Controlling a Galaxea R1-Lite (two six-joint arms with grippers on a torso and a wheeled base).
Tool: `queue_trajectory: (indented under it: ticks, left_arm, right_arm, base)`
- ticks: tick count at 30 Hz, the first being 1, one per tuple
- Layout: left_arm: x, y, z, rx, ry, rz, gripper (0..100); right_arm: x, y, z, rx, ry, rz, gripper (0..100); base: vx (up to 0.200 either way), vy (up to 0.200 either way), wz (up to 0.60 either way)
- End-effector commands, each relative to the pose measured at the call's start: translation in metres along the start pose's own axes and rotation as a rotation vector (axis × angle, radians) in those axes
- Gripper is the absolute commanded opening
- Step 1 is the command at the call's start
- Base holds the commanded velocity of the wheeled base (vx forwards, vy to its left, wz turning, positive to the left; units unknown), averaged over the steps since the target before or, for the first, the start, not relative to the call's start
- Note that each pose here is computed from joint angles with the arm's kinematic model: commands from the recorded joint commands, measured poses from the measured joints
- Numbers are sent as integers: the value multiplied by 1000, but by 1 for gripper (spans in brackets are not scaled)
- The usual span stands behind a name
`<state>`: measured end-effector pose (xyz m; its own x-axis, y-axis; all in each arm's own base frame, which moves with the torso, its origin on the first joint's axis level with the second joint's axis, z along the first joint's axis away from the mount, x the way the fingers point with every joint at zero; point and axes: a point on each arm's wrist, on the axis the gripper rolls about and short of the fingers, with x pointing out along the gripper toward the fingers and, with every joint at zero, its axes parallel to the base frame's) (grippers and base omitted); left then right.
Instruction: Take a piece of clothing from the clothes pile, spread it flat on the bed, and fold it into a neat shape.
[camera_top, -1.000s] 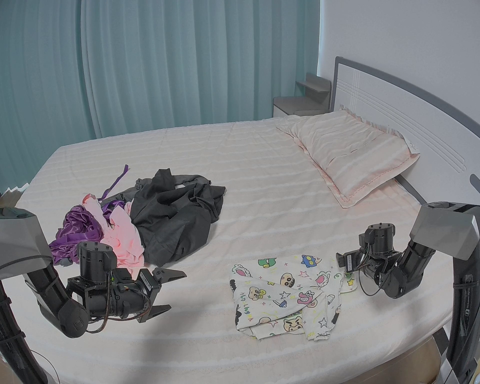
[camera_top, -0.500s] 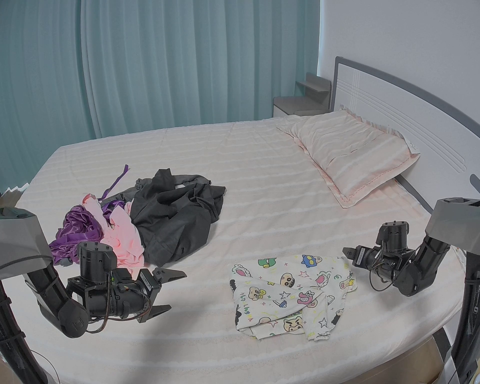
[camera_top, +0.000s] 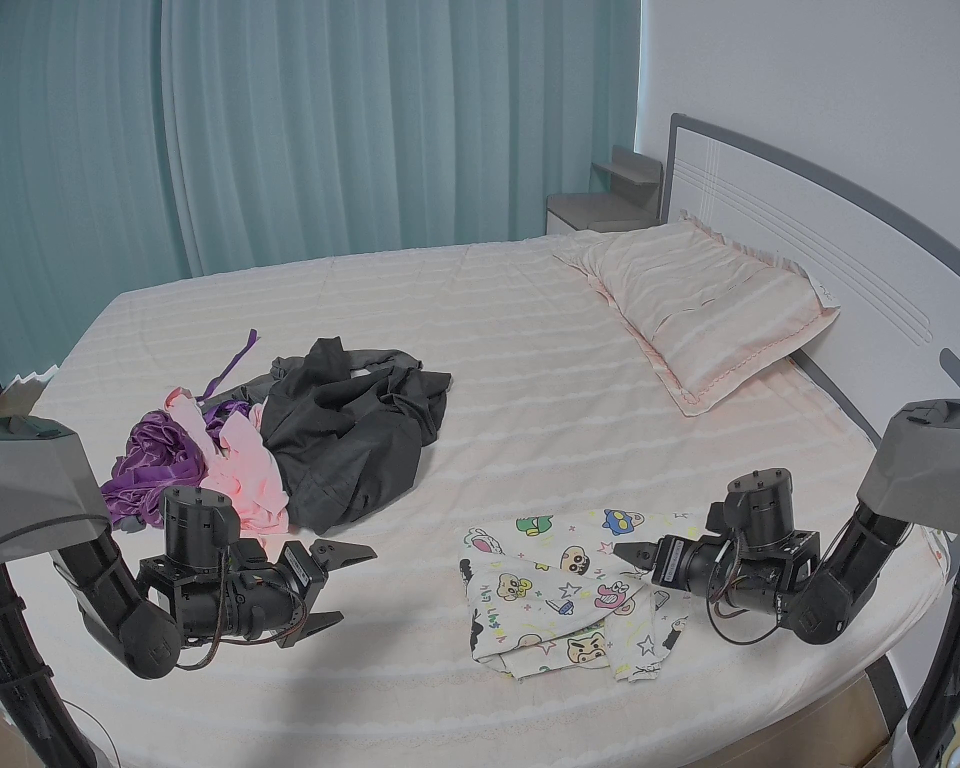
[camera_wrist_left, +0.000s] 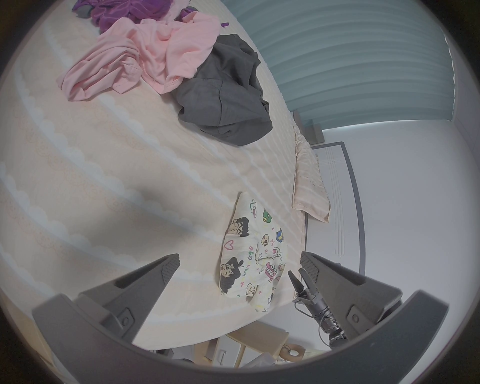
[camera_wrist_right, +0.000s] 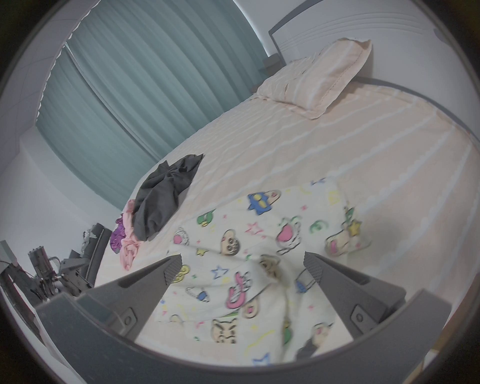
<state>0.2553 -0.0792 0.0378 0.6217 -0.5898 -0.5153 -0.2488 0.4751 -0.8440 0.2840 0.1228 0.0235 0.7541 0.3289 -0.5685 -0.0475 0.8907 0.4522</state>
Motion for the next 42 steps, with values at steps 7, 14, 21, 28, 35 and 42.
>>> queue_trajectory:
  ticks: [7,14,21,28,35,42]
  left_arm:
    - [5,2,-4,28,6,20,100]
    - [5,2,-4,28,6,20,100]
    - [5,2,-4,27,5,20,100]
    - [5,2,-4,28,6,20,100]
    - [5,2,-4,27,5,20,100]
    - [5,2,-4,28,6,20,100]
  right_arm:
    - [2,43,-29,207,57,69,100]
    - [-6,40,-48,212,149,5,100]
    - [-31,14,-41,75,124,-62,100]
    - [-34,-6,-55,-73,207,-87,100]
    - [-17,-11,-72,-167,254,-72,0]
    - [-9,-17,-84,-252,290,-77,0]
  base:
    - [0,0,0]
    - [0,0,0]
    - [0,0,0]
    - [0,0,0]
    - [0,0,0]
    - [0,0,0]
